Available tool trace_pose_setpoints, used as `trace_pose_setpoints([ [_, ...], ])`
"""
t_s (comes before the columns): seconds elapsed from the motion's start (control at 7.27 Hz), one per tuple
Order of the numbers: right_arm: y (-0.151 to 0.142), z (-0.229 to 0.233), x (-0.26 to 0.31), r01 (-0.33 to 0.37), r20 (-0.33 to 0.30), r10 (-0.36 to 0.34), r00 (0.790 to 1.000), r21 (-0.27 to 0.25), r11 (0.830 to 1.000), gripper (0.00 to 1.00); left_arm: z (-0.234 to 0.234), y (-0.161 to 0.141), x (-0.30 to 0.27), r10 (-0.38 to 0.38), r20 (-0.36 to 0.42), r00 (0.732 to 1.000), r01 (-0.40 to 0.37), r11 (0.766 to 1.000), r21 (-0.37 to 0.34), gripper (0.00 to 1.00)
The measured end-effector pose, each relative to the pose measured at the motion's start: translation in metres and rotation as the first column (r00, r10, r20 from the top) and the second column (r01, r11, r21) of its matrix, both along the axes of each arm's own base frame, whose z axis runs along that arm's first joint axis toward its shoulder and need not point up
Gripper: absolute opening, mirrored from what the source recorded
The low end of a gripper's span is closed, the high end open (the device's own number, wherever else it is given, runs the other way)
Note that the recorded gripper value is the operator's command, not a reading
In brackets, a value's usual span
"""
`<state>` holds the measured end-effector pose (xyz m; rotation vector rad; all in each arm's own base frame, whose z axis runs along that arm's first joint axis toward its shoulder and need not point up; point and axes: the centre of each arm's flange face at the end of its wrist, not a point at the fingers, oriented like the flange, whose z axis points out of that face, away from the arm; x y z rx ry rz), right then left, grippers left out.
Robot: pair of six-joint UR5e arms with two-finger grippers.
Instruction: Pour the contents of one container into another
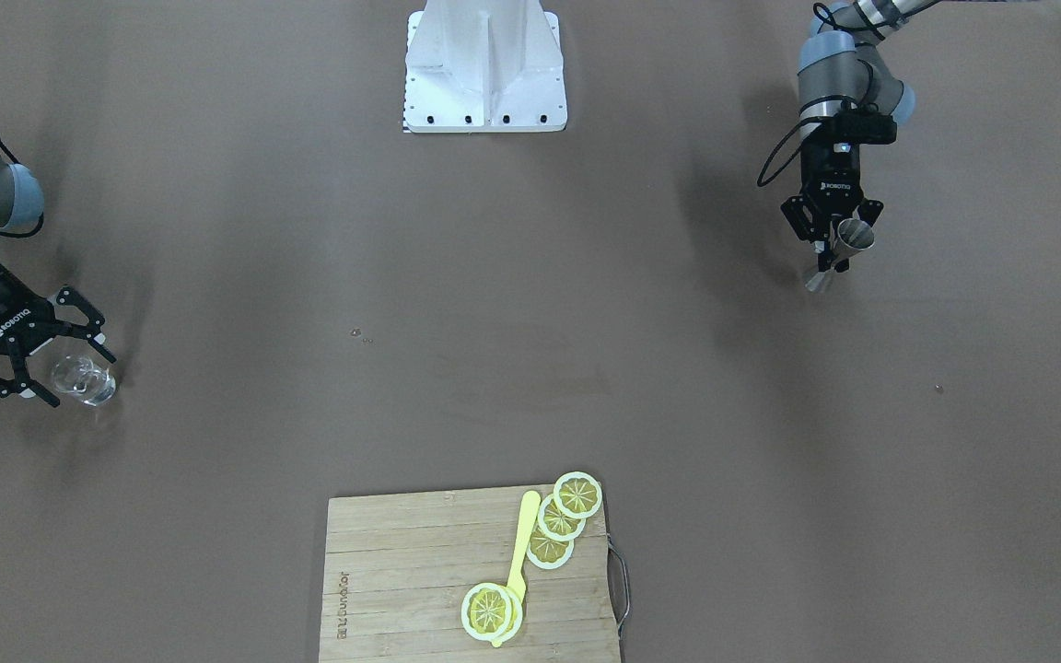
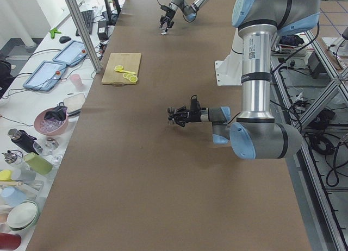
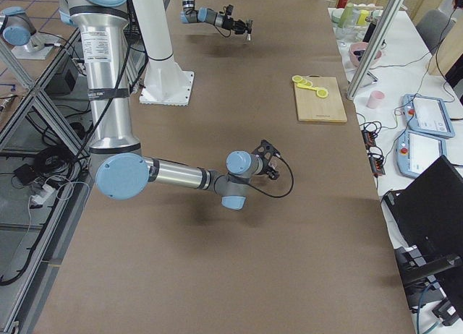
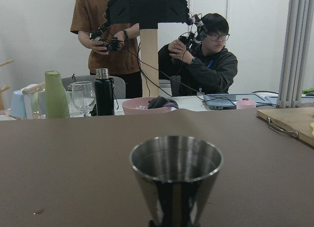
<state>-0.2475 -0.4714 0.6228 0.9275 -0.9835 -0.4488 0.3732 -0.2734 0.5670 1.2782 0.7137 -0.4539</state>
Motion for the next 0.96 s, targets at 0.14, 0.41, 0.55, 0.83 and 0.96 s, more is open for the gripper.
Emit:
trace_pose_setpoints([
  [0.14,0.001,-0.003,0.001,0.004,0.006,-0.004,1.0,0.003,1.0,1.0,0.003,0.0,0.001,-0.001,-0.006,1.0,0.001,1.0,-0.004,0.0],
  [0.41,0.011,-0.001,0.026,0.002,0.007,-0.002,1.0,-0.008,1.0,1.0,0.008,0.001,0.003,-0.001,-0.012,1.0,0.001,1.0,-0.011,0.0],
  [0.55,0.02,0.007,0.053,-0.012,0.0,0.012,1.0,-0.029,0.999,1.0,0.01,0.001,0.005,-0.004,-0.015,1.0,0.004,1.0,-0.018,0.0],
  [0.83,0.046,0.036,0.113,-0.046,-0.023,0.044,0.999,-0.093,0.995,1.0,0.013,0.001,0.008,-0.01,-0.018,1.0,0.009,0.999,-0.033,0.0],
  [0.96,0.063,0.054,0.143,-0.073,-0.04,0.069,0.997,-0.13,0.989,1.0,0.013,0.001,0.009,-0.01,-0.018,1.0,0.009,0.999,-0.036,0.0],
])
